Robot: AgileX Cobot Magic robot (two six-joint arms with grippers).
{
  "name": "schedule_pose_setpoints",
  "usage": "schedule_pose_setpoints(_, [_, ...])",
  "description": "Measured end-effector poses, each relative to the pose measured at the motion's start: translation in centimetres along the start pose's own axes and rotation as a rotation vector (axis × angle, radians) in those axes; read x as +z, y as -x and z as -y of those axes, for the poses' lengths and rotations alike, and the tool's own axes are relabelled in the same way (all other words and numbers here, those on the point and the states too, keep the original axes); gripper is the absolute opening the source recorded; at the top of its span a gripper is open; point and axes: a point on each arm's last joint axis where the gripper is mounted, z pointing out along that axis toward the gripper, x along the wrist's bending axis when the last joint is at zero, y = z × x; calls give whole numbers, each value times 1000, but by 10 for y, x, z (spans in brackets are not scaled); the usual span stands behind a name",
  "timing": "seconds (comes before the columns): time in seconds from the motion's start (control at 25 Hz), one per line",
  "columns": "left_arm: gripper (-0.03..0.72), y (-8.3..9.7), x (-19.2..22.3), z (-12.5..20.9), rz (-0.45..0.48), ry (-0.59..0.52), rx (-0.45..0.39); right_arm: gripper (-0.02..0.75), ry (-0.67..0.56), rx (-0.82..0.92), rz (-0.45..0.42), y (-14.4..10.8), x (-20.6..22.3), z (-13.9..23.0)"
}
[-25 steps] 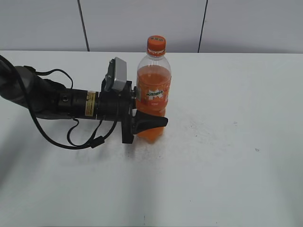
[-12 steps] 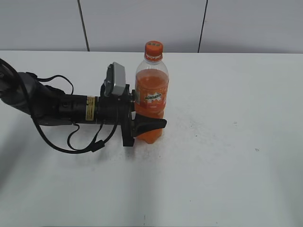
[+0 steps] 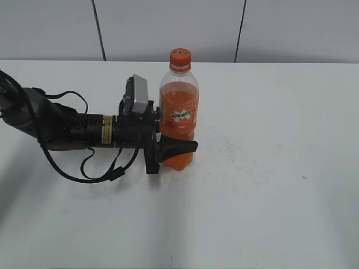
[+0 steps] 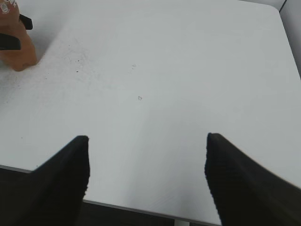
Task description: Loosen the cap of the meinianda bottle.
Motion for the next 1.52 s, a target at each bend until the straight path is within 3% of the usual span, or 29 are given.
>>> schedule_pose_setpoints(1.52, [384, 0, 0, 0, 0, 3, -3, 574, 2, 41, -4, 0, 0, 0])
